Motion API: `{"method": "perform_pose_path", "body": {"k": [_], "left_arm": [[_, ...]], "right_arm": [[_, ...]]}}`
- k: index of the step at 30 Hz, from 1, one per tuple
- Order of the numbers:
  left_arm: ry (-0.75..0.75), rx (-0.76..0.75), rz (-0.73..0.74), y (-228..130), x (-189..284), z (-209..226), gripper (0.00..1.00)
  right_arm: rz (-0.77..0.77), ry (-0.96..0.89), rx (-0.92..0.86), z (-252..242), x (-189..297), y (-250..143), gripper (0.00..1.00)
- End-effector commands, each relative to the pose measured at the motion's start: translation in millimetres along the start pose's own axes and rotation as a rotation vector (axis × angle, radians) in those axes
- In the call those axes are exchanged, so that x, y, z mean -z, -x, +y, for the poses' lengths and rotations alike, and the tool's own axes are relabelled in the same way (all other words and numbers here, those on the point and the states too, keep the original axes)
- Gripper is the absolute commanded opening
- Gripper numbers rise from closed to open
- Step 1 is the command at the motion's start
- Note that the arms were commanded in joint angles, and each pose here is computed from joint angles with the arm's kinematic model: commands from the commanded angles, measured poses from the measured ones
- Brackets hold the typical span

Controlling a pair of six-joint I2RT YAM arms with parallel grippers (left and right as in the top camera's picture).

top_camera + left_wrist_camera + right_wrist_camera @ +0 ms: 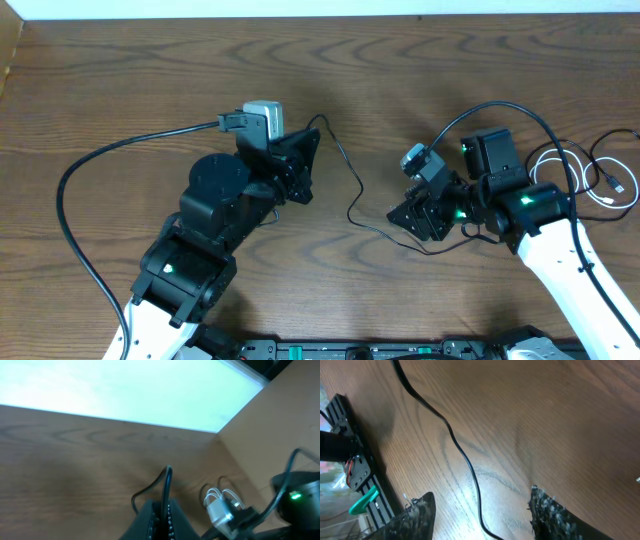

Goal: Untangle cables

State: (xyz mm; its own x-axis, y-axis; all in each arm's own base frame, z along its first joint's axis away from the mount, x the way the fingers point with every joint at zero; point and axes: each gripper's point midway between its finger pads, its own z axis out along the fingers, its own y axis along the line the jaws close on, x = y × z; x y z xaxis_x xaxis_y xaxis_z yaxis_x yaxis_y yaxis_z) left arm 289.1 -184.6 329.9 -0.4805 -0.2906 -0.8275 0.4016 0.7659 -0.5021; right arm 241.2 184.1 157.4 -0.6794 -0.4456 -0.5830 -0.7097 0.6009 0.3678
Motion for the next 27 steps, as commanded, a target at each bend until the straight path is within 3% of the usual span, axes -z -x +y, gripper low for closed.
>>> {"method": "perform_pose_path", "body": {"k": [1, 6, 14, 22, 24, 27], "left_arm": [[-0.044, 0.044, -0.034, 12.5, 4.4, -11.3, 0.08], [-0.021, 0.088, -0.065, 18.8, 4.6, -7.5, 0.08], [-0.052, 0.103, -0.112, 30.8, 5.6, -14.4, 0.07], [-0.052, 0.103, -0.112, 30.6, 5.4, -14.3, 0.08], [-0.05, 0.103, -0.108, 29.6, 5.2, -13.8, 0.08], [-0.034, 0.107, -0.083, 23.6, 4.5, -10.2, 0.08]], "right_arm": [[0.014, 0.048, 0.046, 4.5, -10.6, -11.8, 0.55], [0.033, 0.064, 0.028, -0.7, -26.7, -29.5, 0.47], [0.063, 0.133, 0.047, 8.6, -55.9, -53.8, 0.53], [0.113, 0.178, 0.083, 22.6, -73.9, -67.8, 0.52], [0.127, 0.184, 0.098, 25.4, -79.8, -71.2, 0.42], [0.126, 0.152, 0.079, 19.3, -85.5, -69.0, 0.07]]}}
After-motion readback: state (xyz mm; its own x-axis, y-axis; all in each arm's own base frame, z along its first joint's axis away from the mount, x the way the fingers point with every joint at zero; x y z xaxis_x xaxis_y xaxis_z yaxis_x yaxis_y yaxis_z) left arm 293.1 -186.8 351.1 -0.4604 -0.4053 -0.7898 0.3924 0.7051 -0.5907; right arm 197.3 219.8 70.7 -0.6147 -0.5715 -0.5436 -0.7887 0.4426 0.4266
